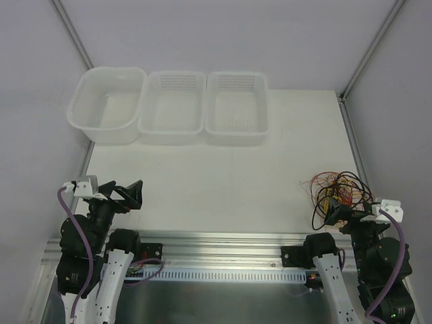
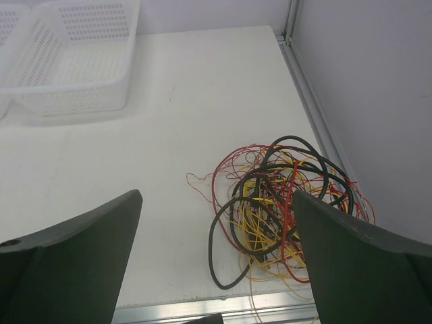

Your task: Untangle the cables

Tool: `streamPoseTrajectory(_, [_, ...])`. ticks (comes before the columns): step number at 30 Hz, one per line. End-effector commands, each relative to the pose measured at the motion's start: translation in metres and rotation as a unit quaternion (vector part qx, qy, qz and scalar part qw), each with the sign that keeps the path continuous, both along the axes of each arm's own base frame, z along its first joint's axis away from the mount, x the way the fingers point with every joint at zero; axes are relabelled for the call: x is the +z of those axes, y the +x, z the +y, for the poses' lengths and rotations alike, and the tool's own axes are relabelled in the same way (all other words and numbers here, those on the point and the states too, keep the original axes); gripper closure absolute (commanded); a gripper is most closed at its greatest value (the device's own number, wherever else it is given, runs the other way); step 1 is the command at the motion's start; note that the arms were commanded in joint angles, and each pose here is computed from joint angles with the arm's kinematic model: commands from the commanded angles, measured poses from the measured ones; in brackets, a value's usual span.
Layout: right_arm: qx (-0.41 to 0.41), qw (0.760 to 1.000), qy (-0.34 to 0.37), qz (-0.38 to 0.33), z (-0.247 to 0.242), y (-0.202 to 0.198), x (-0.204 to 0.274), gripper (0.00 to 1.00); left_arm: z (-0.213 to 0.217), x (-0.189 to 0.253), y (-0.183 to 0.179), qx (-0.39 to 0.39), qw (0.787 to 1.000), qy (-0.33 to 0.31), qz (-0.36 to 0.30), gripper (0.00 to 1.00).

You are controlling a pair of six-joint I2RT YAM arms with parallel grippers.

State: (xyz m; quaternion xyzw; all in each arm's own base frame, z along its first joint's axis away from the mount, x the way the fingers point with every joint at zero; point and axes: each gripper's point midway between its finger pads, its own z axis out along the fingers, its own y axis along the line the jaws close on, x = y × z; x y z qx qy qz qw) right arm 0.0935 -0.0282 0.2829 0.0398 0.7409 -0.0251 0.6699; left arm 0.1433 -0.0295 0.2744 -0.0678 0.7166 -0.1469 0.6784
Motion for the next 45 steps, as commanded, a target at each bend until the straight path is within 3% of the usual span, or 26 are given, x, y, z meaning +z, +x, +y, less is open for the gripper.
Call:
streamPoseTrajectory(1, [0.006,0.995,0.022,-0.1,-0.002,-0.032,0.015,0.0,0.006,0.019,-0.027,0.008,0.996,-0.018,-0.083,0.01])
streamPoseTrajectory(9, [0.053,0.998,0.006,-0.038,0.015,-0.023,0.005,0.0,0.006,0.013,-0.023,0.013,0.997,-0.032,-0.073,0.01])
streamPoseTrajectory(13, [0.087,0.996,-0.006,0.032,0.028,-0.009,-0.001,0.0,0.005,0.009,-0.019,0.013,0.997,-0.044,-0.065,0.01])
streamPoseTrajectory(22, [-0.076,0.987,0.069,0.122,-0.008,0.006,0.001,0.0,-0.006,-0.014,0.001,-0.001,0.998,-0.063,-0.005,0.01])
streamPoseTrajectory(29, [-0.238,0.934,0.102,0.247,-0.03,0.024,-0.05,0.0,-0.023,-0.035,0.019,-0.04,0.996,-0.06,0.058,0.01])
streamPoseTrajectory(37, [-0.347,0.882,0.107,0.3,-0.043,0.058,-0.103,0.0,-0.032,-0.046,0.026,-0.061,0.992,-0.054,0.091,0.01])
streamPoseTrajectory(43, [-0.388,0.82,0.24,0.346,-0.044,0.08,-0.159,0.0,-0.032,-0.045,0.025,-0.063,0.993,-0.053,0.086,0.01])
streamPoseTrajectory(45, [-0.409,0.808,0.249,0.344,-0.055,0.087,-0.171,0.0,-0.033,-0.045,0.025,-0.065,0.993,-0.052,0.085,0.01])
